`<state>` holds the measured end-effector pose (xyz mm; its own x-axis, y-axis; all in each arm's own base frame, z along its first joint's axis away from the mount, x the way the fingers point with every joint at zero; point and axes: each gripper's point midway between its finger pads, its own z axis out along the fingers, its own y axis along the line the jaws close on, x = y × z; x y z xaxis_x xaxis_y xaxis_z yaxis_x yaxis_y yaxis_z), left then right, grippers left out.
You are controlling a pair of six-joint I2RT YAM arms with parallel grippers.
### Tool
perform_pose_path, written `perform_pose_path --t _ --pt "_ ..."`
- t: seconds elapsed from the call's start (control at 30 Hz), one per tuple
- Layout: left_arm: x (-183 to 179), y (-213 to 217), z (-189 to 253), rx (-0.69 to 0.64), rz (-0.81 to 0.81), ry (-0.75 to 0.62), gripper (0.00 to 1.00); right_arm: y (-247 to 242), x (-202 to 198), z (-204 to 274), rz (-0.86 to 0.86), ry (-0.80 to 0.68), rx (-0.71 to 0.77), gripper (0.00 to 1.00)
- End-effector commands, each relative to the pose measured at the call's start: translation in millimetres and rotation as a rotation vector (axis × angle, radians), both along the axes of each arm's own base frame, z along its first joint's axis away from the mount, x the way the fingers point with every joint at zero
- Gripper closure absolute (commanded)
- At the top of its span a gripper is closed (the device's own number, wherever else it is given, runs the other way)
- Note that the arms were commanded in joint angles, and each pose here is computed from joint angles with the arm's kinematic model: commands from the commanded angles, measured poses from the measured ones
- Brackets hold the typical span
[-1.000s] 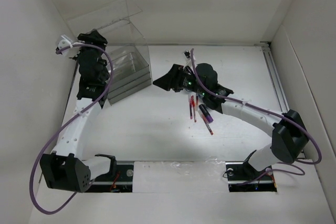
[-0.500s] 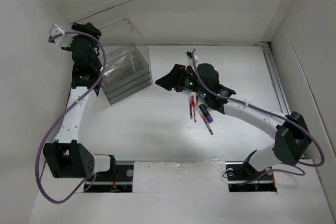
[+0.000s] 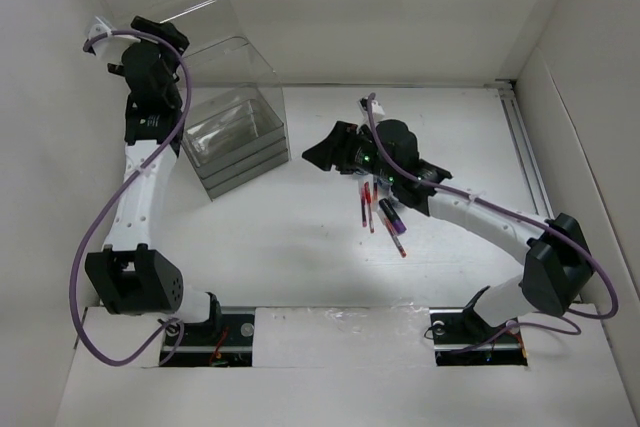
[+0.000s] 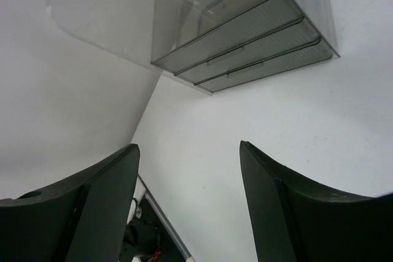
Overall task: Sort the stationery into containers
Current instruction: Open the storage box at the center of the board.
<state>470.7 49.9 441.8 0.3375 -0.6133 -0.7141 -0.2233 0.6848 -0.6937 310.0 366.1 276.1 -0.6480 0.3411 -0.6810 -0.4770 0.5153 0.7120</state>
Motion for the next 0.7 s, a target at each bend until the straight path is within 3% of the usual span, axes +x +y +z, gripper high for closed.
perform_pose_path --t 0.0,0.3,0.67 --pt "-4 -2 11 0.002 -0.020 -0.016 0.35 -15 15 17 -0.072 -0.047 0.003 0.28" --pt "-7 -2 4 0.002 -0.020 -0.010 0.34 -27 25 4 -0.139 -0.039 -0.058 0.22" --pt "-14 -6 7 0.005 -0.041 -0.019 0.33 -77 76 -31 -0.407 0.009 -0.218 0.22"
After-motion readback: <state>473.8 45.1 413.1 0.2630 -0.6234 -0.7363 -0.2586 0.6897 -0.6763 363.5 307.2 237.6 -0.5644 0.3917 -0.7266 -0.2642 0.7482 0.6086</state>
